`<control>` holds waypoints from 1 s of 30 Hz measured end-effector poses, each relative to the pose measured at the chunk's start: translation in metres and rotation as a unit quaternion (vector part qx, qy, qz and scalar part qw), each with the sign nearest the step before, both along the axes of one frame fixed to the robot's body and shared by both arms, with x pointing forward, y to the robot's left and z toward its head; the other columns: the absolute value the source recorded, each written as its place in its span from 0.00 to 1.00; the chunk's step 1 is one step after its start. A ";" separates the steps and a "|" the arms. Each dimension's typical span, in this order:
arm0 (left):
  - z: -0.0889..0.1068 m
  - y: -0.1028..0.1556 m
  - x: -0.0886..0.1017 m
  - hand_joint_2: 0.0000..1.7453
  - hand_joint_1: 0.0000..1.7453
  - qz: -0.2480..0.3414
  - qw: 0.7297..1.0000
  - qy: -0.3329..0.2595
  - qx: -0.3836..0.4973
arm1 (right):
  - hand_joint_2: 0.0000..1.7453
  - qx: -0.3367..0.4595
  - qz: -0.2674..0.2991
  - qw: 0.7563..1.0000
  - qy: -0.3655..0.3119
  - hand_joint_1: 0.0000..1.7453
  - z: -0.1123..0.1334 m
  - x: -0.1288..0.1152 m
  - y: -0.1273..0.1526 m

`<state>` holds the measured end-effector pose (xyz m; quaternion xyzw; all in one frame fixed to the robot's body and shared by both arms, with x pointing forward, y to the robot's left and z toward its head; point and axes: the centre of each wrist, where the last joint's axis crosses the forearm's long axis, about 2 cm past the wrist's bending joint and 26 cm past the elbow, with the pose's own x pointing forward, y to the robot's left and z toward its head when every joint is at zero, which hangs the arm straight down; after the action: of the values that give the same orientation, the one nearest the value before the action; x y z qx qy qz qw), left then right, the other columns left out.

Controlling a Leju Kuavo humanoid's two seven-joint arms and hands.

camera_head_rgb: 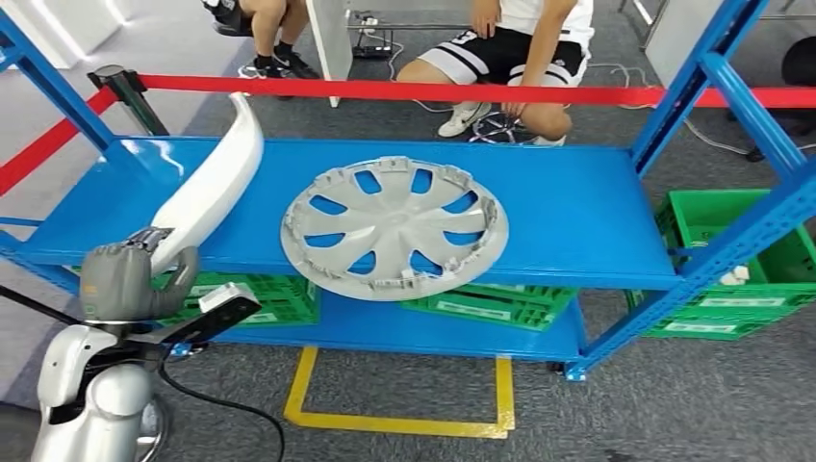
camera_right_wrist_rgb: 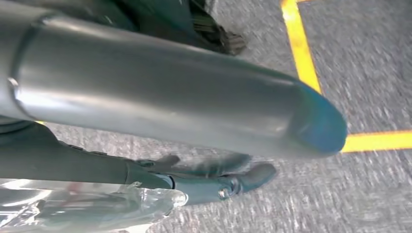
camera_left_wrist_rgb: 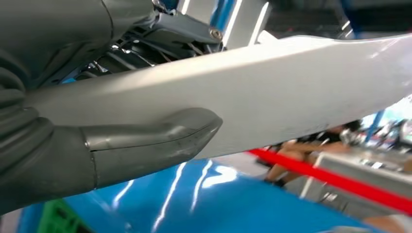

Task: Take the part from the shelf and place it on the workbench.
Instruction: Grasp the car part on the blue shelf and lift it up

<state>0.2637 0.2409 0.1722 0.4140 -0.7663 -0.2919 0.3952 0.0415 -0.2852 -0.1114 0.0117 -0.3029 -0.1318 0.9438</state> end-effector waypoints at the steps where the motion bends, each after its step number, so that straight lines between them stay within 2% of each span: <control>1: 0.002 -0.001 -0.002 1.00 1.00 -0.002 1.000 -0.004 0.000 | 0.00 -0.002 -0.001 1.000 -0.001 0.00 0.000 0.000 -0.002; 7: 0.007 -0.005 -0.009 1.00 1.00 -0.006 1.000 -0.017 -0.001 | 0.00 -0.002 -0.010 1.000 -0.006 0.00 0.000 0.001 -0.003; 15: 0.016 -0.023 -0.023 1.00 1.00 -0.010 0.999 -0.046 0.021 | 0.00 -0.046 -0.029 0.998 0.009 0.00 0.000 0.001 -0.010; 22: 0.019 -0.035 -0.026 1.00 1.00 -0.016 0.998 -0.053 0.024 | 0.00 -0.069 -0.030 0.997 0.016 0.00 0.000 -0.002 -0.017; 30: 0.018 -0.036 -0.028 1.00 1.00 -0.018 0.998 -0.050 0.024 | 0.00 -0.069 -0.035 0.997 0.008 0.00 0.001 0.004 -0.020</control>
<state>0.2353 0.2047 0.1902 0.4235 -0.7853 -0.2965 0.3407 0.0459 -0.3052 -0.1105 -0.0655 -0.3036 -0.1438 0.9396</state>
